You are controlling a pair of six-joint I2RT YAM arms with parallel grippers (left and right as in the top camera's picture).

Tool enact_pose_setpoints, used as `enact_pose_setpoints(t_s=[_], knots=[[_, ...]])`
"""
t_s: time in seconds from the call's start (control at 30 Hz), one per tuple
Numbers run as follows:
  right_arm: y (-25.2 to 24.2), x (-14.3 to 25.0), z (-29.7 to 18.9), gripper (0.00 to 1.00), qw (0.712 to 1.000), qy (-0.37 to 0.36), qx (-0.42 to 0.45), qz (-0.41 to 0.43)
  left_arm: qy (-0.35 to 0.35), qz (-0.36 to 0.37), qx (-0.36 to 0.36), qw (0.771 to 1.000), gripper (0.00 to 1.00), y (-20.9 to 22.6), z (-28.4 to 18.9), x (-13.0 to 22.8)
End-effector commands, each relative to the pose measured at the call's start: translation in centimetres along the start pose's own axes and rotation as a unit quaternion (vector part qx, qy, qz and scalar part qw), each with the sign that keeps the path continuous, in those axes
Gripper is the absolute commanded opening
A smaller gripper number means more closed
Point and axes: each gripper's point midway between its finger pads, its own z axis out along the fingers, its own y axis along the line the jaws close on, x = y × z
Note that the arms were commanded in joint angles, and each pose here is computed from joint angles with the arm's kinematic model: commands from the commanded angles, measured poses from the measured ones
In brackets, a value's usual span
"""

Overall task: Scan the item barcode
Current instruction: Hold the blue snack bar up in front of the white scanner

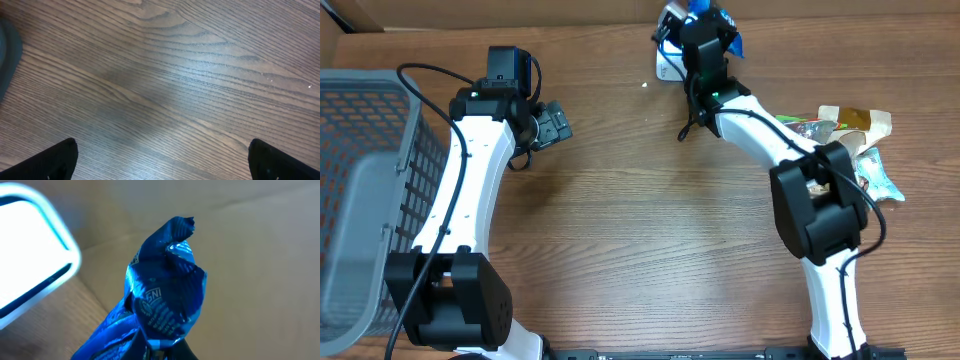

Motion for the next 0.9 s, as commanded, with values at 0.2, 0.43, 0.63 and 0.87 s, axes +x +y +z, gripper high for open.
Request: enact_pose_setpoints(t_s=[0.2,0.43,0.63,0.87], knots=[[1.5,-2.8,-0.2,0.04,0.995,-0.064,-0.022,-0.077,-0.001,0.0,0.001,1.0,1.0,-0.2,-0.2,0.2],[2.9,-3.1,-0.4,0.04,0.992,-0.076,-0.05,-0.092,-0.001,0.0,0.001,1.0,1.0,-0.2,-0.2,0.2],[2.7,-3.4,-0.5,0.04,0.992,-0.082,-0.046,-0.088,-0.001,0.0,0.001,1.0,1.0,-0.2,-0.2,0.2],[1.6,-4.0,-0.5,0.04,0.993,-0.091,-0.025,-0.075,-0.001,0.0,0.001,1.0,1.0,-0.2,-0.2,0.2]])
